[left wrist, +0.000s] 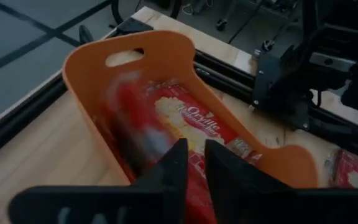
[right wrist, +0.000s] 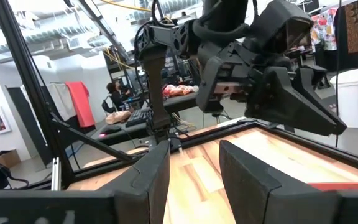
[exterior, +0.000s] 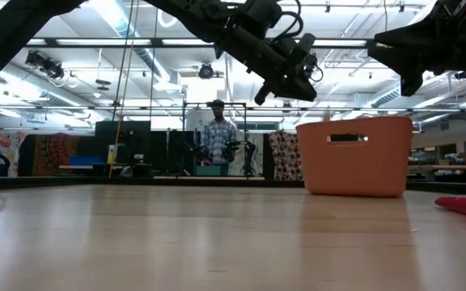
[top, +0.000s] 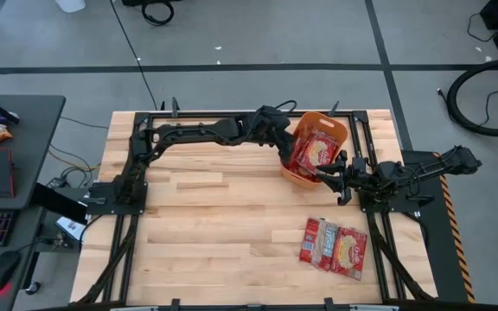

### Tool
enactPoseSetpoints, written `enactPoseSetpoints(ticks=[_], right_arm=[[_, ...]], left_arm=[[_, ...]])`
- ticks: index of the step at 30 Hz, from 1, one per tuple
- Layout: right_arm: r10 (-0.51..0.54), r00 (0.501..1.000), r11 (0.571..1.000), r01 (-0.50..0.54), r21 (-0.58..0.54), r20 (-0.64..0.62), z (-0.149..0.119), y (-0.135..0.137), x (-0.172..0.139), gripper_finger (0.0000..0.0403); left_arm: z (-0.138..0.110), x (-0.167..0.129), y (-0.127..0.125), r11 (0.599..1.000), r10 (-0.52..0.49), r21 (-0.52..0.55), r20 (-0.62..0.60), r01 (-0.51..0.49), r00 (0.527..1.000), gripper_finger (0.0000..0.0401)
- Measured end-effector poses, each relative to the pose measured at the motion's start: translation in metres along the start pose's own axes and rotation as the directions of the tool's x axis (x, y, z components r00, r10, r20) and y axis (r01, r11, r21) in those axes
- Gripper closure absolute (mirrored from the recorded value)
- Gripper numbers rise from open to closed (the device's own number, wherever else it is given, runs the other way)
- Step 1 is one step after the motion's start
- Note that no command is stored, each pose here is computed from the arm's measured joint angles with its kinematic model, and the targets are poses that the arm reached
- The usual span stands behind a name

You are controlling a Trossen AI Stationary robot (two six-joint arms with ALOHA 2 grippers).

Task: Sort popcorn bags into baskets
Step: Put the red popcorn bag into the orange bin

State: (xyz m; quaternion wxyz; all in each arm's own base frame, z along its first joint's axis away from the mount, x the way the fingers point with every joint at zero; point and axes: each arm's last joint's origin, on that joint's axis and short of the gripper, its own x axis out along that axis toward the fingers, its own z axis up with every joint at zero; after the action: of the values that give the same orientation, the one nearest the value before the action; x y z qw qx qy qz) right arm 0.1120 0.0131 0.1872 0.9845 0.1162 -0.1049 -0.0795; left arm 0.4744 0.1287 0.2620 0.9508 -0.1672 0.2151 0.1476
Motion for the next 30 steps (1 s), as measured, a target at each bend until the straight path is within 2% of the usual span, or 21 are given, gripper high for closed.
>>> enactPoseSetpoints(ticks=[4,7,10,13,16,20,23,27,30], right_arm=[[0.0,1.0,1.0,0.0,0.0,0.0,0.0,0.0,0.0,0.0259],[0.0,1.0,1.0,0.0,0.0,0.0,0.0,0.0,0.0,0.0259],[0.0,1.0,1.0,0.0,0.0,0.0,0.0,0.0,0.0,0.0259],[0.0,1.0,1.0,0.0,0.0,0.0,0.0,0.0,0.0,0.0259],[0.0,1.0,1.0,0.0,0.0,0.0,0.0,0.0,0.0,0.0259],[0.0,1.0,1.0,0.0,0.0,-0.001,0.0,0.0,0.0,0.0259],[0.001,1.0,1.0,-0.001,0.0,0.0,0.0,0.0,0.0,0.0259],[0.001,1.0,1.0,-0.001,0.001,0.002,0.0,0.0,0.0,0.0259],[0.0,1.0,1.0,0.0,0.001,0.001,0.0,0.0,0.0,0.0259]], left_arm=[[0.004,-0.002,0.001,0.999,-0.007,0.034,0.025,0.006,1.0,0.0302],[0.006,-0.004,-0.006,0.977,-0.104,0.191,0.015,0.1,0.994,0.0283],[-0.004,-0.006,-0.029,0.895,-0.196,0.398,-0.053,0.2,0.979,0.0282],[-0.023,-0.008,-0.058,0.775,-0.22,0.571,-0.157,0.271,0.963,0.0286],[-0.04,-0.012,-0.086,0.683,-0.147,0.685,-0.209,0.252,0.967,0.0287],[-0.056,-0.023,-0.126,0.618,0.003,0.776,-0.162,0.125,0.987,0.0292],[-0.066,-0.039,-0.152,0.56,0.054,0.823,-0.152,0.096,0.987,0.0309],[-0.082,-0.063,-0.17,0.509,0.112,0.857,-0.156,0.078,0.981,0.0344],[-0.096,-0.086,-0.168,0.498,0.184,0.867,-0.137,0.028,0.973,0.0371]])
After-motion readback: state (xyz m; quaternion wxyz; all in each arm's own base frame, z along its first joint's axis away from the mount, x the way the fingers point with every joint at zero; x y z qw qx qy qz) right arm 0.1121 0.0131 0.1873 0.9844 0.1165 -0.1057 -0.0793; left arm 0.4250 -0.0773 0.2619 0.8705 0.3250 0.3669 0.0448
